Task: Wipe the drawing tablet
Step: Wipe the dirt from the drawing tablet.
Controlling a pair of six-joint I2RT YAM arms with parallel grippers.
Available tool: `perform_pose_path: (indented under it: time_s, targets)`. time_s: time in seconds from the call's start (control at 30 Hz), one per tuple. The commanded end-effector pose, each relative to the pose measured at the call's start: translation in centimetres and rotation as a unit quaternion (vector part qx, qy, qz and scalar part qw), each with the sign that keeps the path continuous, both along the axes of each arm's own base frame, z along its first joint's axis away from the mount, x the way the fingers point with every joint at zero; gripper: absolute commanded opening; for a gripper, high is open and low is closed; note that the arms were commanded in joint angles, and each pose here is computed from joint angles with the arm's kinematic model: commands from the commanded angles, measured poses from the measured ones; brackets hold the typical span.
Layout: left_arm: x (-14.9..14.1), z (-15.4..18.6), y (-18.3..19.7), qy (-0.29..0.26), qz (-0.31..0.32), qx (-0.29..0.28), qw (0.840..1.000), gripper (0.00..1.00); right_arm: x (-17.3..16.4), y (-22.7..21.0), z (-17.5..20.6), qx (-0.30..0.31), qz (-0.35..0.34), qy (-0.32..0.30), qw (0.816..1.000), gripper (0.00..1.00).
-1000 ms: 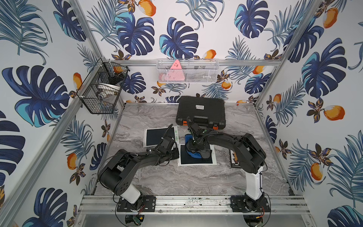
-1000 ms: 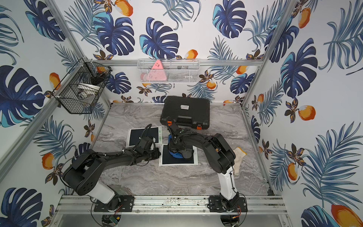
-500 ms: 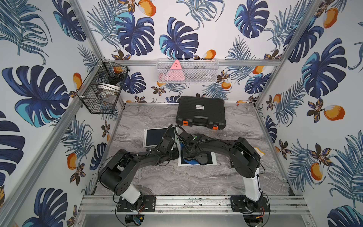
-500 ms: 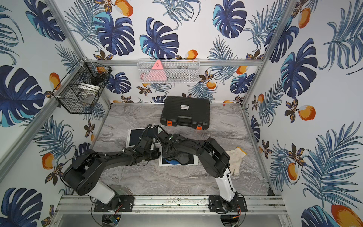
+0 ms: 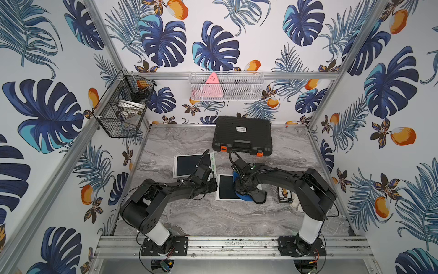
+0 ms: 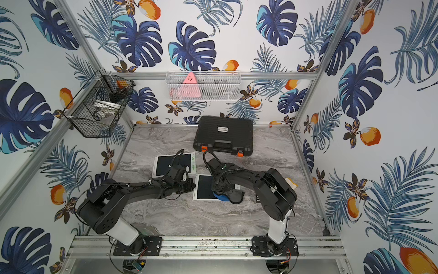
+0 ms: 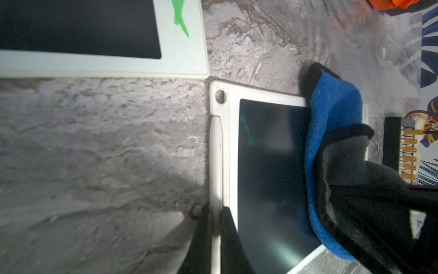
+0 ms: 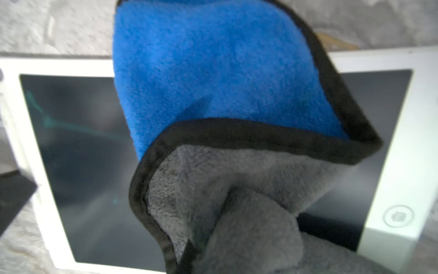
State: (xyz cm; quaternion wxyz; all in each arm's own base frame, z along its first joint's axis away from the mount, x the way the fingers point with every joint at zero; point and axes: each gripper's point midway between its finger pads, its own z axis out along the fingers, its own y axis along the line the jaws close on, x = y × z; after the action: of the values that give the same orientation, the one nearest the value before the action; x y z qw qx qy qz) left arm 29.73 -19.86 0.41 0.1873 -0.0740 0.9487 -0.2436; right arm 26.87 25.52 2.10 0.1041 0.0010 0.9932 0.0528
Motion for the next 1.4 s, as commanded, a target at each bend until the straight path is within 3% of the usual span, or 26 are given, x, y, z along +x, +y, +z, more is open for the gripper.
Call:
perform_pose_path:
  time_s: [0.0,0.23,0.37,0.5,0.7,0.83,1.1,1.37]
  targets:
    - [-12.0,-5.9,6.8,0.257,0.003,0.152,0.954,0.04,-2.9,0.8,-0.4,-0.015,0.006,0.034,0.999,0.0]
    - [-12.9,-5.9,6.5,0.274,0.011,0.134,0.952,0.04,-4.6,7.9,-0.2,0.035,0.028,0.044,0.998,0.0]
    - [-13.7,-6.2,6.9,0.281,0.019,0.133,0.95,0.04,-5.4,9.4,-1.8,0.067,0.004,0.075,0.995,0.0]
    - [-13.9,-6.0,7.0,0.283,0.022,0.132,0.95,0.04,-5.3,7.1,-2.6,0.057,-0.03,0.081,0.995,0.0]
    - [-13.9,-5.9,7.1,0.285,0.022,0.139,0.948,0.04,-5.0,0.2,-1.5,0.02,-0.079,0.061,0.995,0.0]
    - [-13.8,-5.8,7.2,0.285,0.023,0.143,0.947,0.04,-5.2,-0.7,-0.5,0.016,-0.074,0.051,0.996,0.0]
    - [-13.9,-5.7,7.1,0.288,0.022,0.14,0.947,0.04,-6.6,7.1,-0.4,0.056,-0.022,0.053,0.997,0.0]
    - [-14.4,-5.9,7.2,0.292,0.025,0.135,0.947,0.04,-6.3,11.3,-0.4,0.112,-0.017,0.067,0.991,0.0]
